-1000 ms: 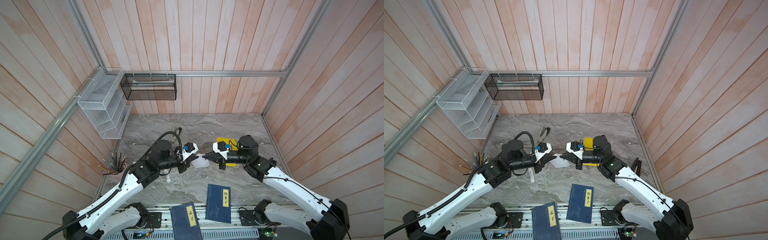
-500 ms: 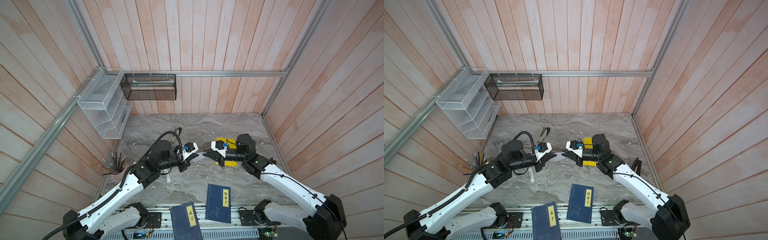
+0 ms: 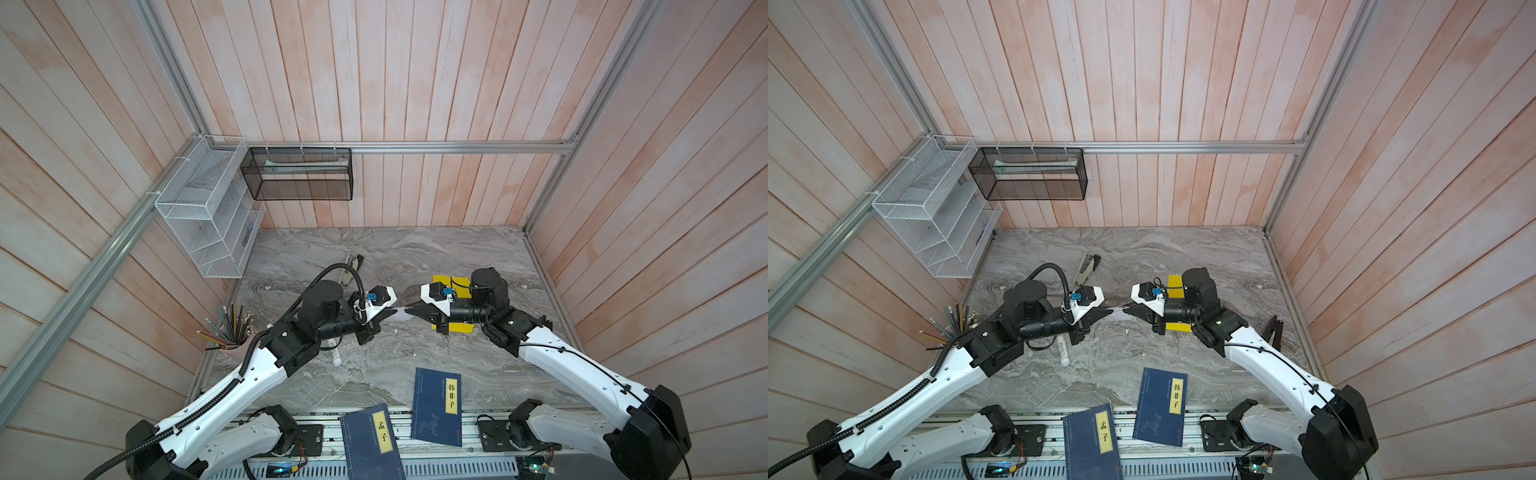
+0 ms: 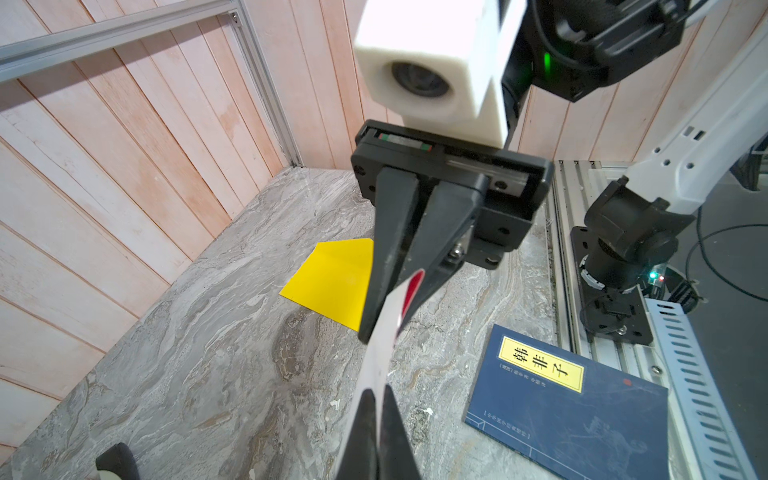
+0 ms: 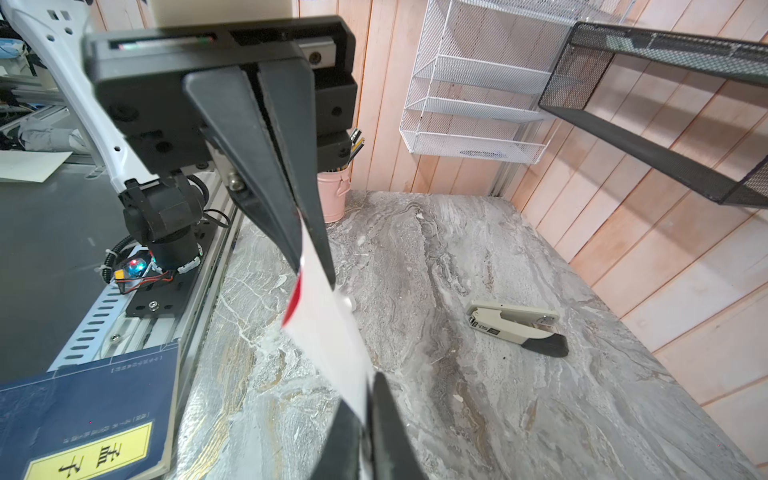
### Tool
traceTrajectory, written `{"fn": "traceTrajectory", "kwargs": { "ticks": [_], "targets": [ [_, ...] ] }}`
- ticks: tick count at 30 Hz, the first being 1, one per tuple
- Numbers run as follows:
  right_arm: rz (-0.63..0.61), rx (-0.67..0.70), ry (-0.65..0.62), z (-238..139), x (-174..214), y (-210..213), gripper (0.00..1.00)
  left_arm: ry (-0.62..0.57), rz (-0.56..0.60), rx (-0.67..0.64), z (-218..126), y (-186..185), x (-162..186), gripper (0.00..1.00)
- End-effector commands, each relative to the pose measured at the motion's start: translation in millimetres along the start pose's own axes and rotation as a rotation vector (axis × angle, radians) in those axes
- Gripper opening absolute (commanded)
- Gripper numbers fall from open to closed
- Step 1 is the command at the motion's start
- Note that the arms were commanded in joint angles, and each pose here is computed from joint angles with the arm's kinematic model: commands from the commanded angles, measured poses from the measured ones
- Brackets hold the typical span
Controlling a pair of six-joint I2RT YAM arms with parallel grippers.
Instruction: Place the letter into the envelope and seal it
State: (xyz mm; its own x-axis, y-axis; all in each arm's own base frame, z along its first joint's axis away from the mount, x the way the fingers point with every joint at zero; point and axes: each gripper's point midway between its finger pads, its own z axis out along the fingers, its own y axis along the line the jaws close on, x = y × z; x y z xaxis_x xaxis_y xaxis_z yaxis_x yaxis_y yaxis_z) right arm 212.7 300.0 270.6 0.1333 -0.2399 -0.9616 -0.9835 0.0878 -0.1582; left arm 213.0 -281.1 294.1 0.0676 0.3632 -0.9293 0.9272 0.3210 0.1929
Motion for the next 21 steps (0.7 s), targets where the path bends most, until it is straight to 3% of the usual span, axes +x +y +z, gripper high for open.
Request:
{"fn": "traceTrajectory", "kwargs": {
  "ticks": [1,4,7,10,15,21],
  "targets": [
    [-0.002,0.001,0.033,-2,4,0,0.20,-0.025,0.041,0.004,-7,0,-17,0.00],
    [0.001,-0.004,0.051,-2,10,1,0.20,-0.026,0.041,0.018,-9,-2,-18,0.00],
    [0.012,-0.011,0.059,-2,12,1,0.03,-0.032,0.033,0.029,-10,-5,-18,0.00],
    [0.007,-0.005,0.064,-3,9,-1,0.00,-0.013,0.024,0.013,-9,-3,-12,0.00],
    [0.012,-0.008,0.082,-7,1,0,0.00,0.024,0.017,-0.036,-10,4,-3,0.30],
    [0.030,-0.031,0.135,-6,3,7,0.00,-0.006,0.035,-0.043,-7,8,-13,0.41]
  ]
}}
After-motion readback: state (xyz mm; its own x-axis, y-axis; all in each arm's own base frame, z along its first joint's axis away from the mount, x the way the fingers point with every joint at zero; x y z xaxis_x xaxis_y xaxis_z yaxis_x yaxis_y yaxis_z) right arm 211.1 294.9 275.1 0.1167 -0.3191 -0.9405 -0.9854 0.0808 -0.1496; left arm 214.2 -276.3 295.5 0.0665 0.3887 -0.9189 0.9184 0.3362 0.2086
